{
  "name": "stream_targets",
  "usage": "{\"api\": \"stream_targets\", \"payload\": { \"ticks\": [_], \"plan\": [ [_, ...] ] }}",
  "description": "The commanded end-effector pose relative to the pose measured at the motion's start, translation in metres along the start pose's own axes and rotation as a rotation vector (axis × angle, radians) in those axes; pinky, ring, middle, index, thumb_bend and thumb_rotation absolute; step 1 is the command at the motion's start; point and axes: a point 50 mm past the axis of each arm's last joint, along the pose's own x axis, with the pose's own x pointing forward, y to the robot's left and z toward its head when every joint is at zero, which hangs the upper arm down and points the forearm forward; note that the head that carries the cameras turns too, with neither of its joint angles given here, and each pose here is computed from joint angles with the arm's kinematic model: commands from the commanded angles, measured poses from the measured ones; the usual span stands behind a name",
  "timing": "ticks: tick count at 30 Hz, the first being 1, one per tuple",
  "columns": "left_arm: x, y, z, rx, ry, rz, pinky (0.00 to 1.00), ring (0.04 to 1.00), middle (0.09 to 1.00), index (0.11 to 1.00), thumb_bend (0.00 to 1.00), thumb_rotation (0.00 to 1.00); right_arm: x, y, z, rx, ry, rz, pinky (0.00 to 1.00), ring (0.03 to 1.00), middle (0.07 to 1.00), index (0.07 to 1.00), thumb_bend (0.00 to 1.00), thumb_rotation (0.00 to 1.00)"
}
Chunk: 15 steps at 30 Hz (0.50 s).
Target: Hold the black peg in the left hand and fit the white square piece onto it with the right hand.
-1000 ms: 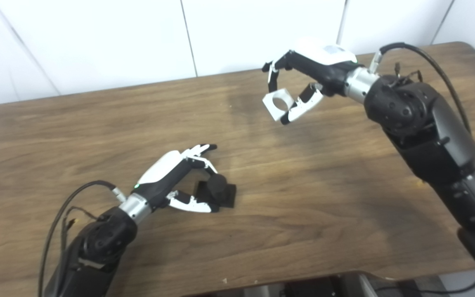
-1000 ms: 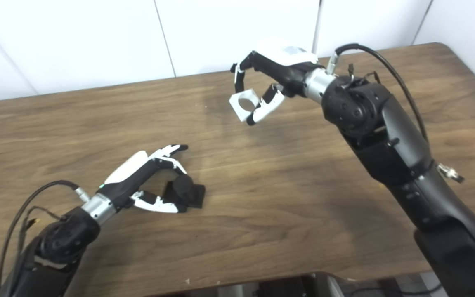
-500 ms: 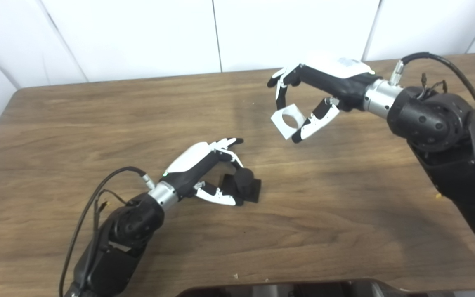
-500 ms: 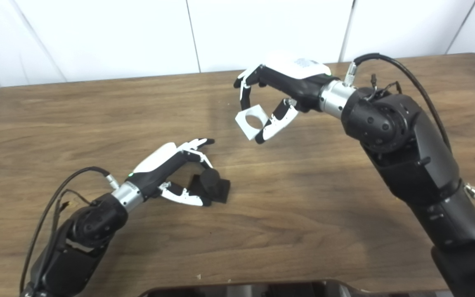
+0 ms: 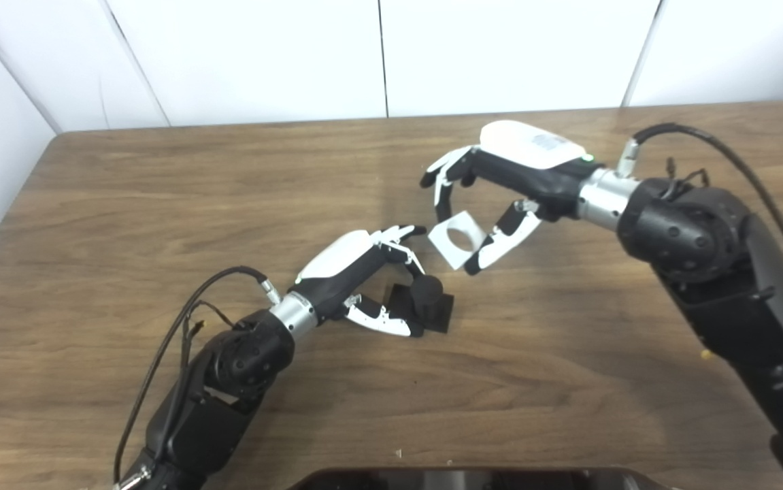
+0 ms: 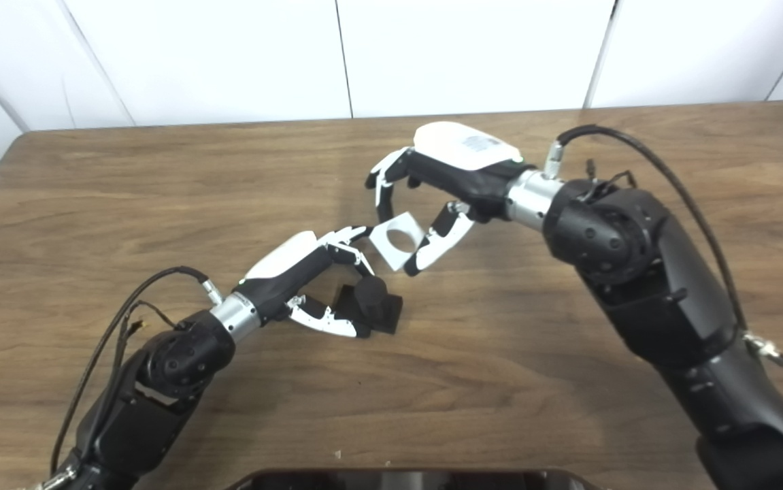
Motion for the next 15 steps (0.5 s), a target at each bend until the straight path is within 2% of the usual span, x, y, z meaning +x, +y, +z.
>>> {"api": "stream_targets", "payload": {
  "ticks": [1,15],
  "plan": [
    [0.004,-0.010,-0.005,0.042,0.032,-0.052,1.00,1.000,0.980,0.493,0.52,0.07,0.004,-0.015,0.010,-0.039,-0.050,-0.052,0.70,0.830,0.798,0.480,0.52,0.14],
    [0.006,-0.013,-0.003,0.039,0.031,-0.055,1.00,1.000,0.980,0.492,0.52,0.07,0.025,0.005,0.019,-0.034,-0.090,-0.010,0.72,0.819,0.784,0.480,0.52,0.14]
  ]
}}
